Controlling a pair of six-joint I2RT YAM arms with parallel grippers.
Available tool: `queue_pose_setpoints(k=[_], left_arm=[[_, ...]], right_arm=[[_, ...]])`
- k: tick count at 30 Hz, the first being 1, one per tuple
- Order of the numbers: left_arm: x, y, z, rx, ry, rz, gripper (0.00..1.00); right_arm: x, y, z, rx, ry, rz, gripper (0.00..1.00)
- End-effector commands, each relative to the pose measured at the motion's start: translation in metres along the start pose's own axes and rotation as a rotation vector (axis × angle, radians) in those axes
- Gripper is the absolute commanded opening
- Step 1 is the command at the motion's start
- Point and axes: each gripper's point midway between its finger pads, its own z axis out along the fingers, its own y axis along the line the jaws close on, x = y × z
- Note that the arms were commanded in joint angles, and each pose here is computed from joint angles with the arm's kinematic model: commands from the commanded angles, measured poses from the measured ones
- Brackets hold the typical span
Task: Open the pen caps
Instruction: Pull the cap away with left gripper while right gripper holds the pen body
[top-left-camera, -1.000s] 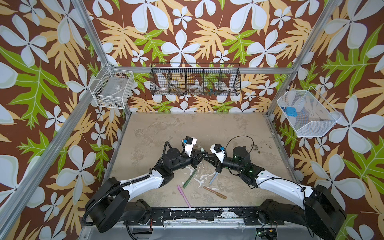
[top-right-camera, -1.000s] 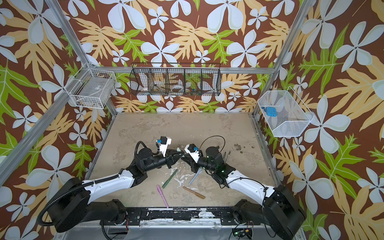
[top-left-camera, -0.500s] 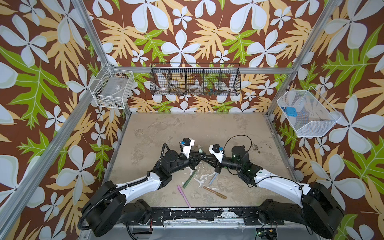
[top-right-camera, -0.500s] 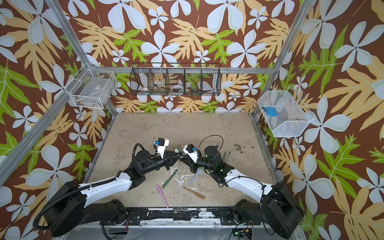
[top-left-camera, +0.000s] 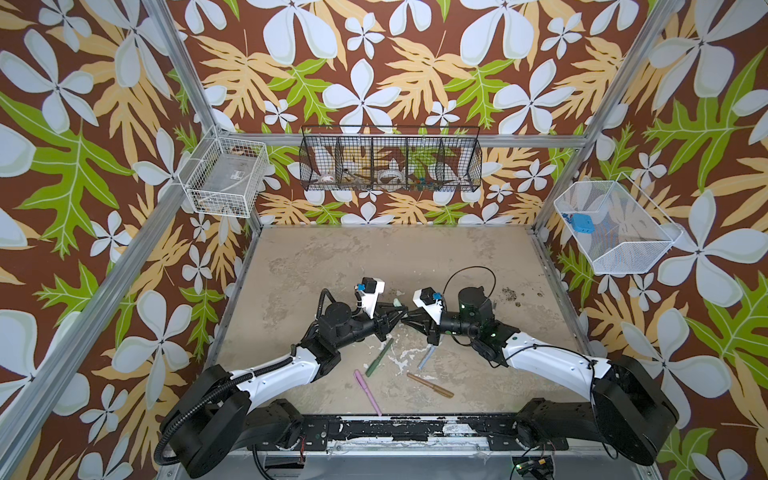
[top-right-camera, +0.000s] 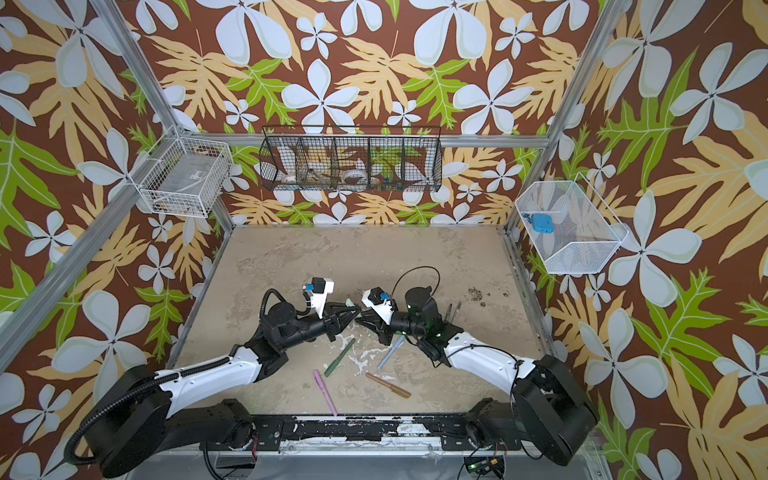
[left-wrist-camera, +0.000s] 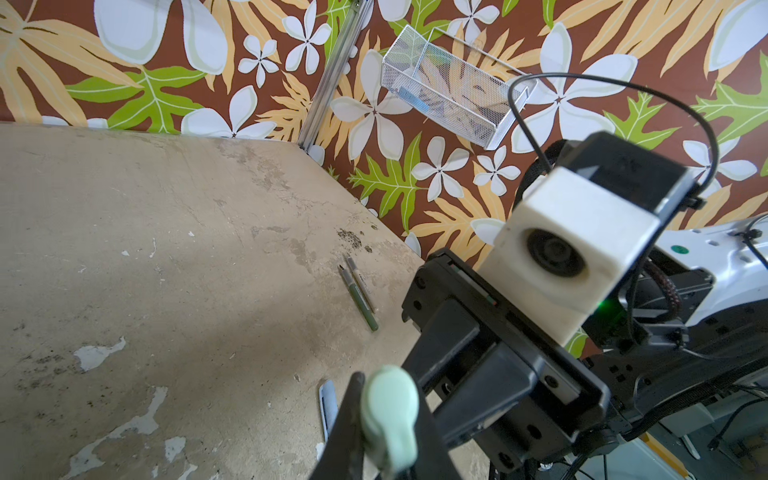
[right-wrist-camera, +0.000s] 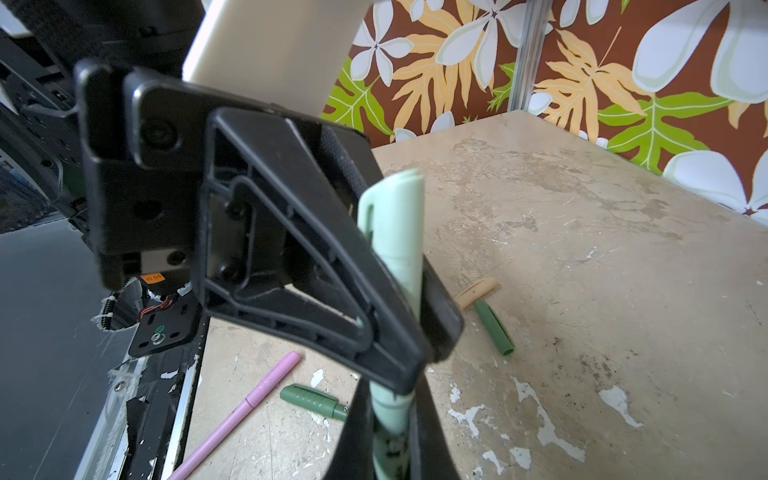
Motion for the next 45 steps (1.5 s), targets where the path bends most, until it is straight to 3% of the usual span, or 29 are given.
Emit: queue_pose_setpoints(k=[1,7,12,24,30,34,39,45], left_arm=[[-0.029,-0.017,-0.003,0.068,-0.109,0.035,0.00],[-0.030,-0.017,-0.005,0.070,-0.114,0.036,0.00],[-0.031,-0.015,-0.005,0.061,-0.120,0.029,0.00],[-0.036,0.007,-0.007,-0.065,-0.147,-0.014,0.00],[-0.037,0.014,-0.008,-0.098,-0.157,-0.027,0.00],[-0.037,0.014,-0.009,-0.098,-0.160,-0.027,0.00],[-0.039,0.012,-0.012,-0.085,-0.170,-0.021,0.00],[-0.042,0.011,-0.017,-0.080,-0.190,-0.017,0.00]], right_arm=[[0.010,0.027,0.001,-0.168,0.031,0.020,0.00],[0.012,0.031,0.001,-0.232,0.030,0.052,0.00],[0.016,0.025,0.004,-0.206,0.049,0.065,0.00],[0.023,-0.005,0.019,0.142,0.120,-0.035,0.00],[0.019,-0.017,0.014,0.299,0.095,-0.072,0.00],[0.016,-0.009,0.014,0.254,0.084,-0.080,0.00],[0.023,0.013,0.023,0.094,0.120,-0.084,0.00],[0.027,0.011,0.018,0.012,0.110,-0.019,0.00]])
